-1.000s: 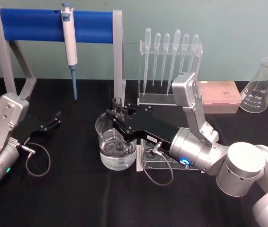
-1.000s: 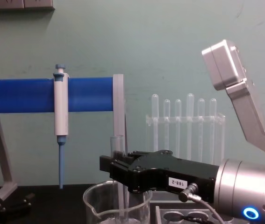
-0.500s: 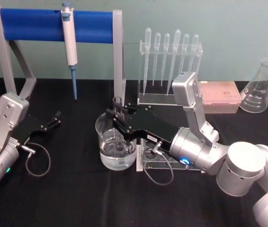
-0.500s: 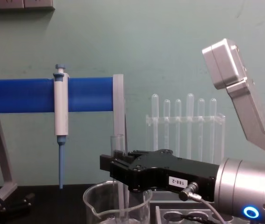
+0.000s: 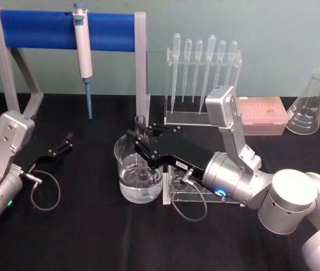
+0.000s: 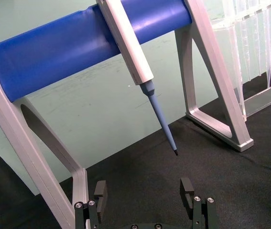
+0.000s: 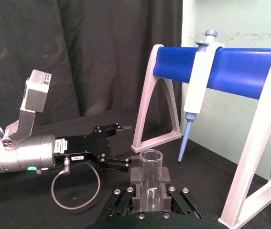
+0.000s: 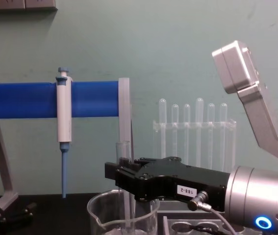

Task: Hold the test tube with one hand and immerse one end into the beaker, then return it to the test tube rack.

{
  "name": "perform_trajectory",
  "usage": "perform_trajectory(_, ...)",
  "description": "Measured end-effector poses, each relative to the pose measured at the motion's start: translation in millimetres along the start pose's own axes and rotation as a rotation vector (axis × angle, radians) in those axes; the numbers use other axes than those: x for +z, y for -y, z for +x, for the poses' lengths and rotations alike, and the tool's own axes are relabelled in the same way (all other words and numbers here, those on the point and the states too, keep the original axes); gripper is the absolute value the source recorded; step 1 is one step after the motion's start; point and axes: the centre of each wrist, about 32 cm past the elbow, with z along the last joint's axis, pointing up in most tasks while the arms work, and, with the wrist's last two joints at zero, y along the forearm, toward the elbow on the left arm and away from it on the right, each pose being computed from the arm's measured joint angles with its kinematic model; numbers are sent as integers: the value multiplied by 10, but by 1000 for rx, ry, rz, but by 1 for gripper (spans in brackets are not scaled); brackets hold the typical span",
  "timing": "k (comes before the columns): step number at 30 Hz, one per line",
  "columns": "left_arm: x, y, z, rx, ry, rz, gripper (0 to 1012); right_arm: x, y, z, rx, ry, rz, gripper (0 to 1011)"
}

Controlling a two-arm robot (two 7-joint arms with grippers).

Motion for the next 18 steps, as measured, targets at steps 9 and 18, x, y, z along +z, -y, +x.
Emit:
perform_trajectory(9,0,0,0,0,0,0,1000,0,0,0,0,0,0,227)
perform_trajectory(18,0,0,0,0,0,0,1000,0,0,0,0,0,0,227)
